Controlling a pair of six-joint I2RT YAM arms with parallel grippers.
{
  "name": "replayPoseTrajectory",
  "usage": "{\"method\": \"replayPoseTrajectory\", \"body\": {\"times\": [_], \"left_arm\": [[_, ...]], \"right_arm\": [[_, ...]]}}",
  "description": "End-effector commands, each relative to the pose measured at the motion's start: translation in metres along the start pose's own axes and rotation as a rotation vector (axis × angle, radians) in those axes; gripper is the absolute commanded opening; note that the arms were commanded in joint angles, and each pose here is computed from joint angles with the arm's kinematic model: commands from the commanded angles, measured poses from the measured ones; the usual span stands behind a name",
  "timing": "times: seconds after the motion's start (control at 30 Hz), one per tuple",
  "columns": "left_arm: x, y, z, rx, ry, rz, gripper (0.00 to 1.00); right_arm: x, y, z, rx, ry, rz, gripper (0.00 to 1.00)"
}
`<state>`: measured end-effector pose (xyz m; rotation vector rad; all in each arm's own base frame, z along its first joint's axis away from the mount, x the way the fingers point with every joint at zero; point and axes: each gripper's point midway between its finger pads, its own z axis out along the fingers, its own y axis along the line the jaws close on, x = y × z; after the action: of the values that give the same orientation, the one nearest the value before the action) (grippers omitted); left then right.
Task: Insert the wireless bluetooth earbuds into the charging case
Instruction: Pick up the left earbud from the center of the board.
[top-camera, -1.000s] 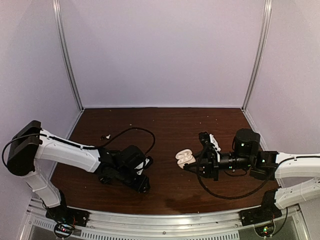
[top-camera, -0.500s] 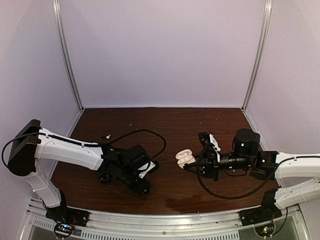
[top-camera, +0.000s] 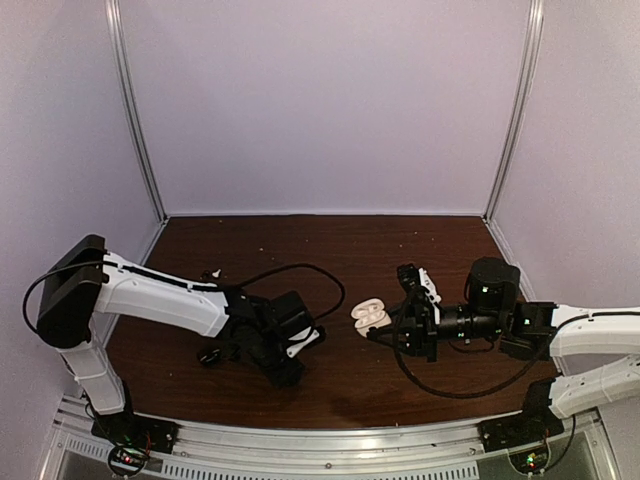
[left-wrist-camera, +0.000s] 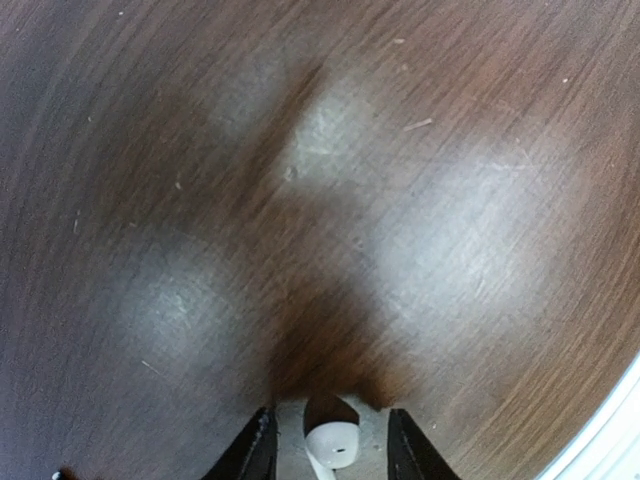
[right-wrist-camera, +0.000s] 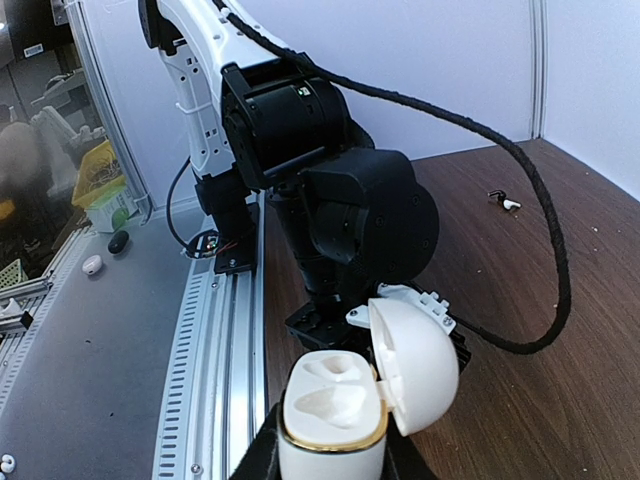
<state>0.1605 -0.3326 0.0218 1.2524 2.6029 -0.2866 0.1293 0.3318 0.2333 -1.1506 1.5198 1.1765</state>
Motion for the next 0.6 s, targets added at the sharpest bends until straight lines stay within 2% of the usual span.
{"method": "replayPoseTrajectory", "body": {"times": [0.0, 0.57], "left_arm": [[-0.0024, 0.0031, -0.0010, -0.031, 0.013, 0.045, 0.37], [0.0064, -0.0020, 0.0057, -0.016, 0.059, 0.076, 0.30]], "right_arm": [[-0.0148, 0.0017, -0.0010, 0.004, -0.035, -0.020, 0.04], [-0.0139, 0.0007, -0.0002, 0.008, -0.033, -0.020, 0.04]]}}
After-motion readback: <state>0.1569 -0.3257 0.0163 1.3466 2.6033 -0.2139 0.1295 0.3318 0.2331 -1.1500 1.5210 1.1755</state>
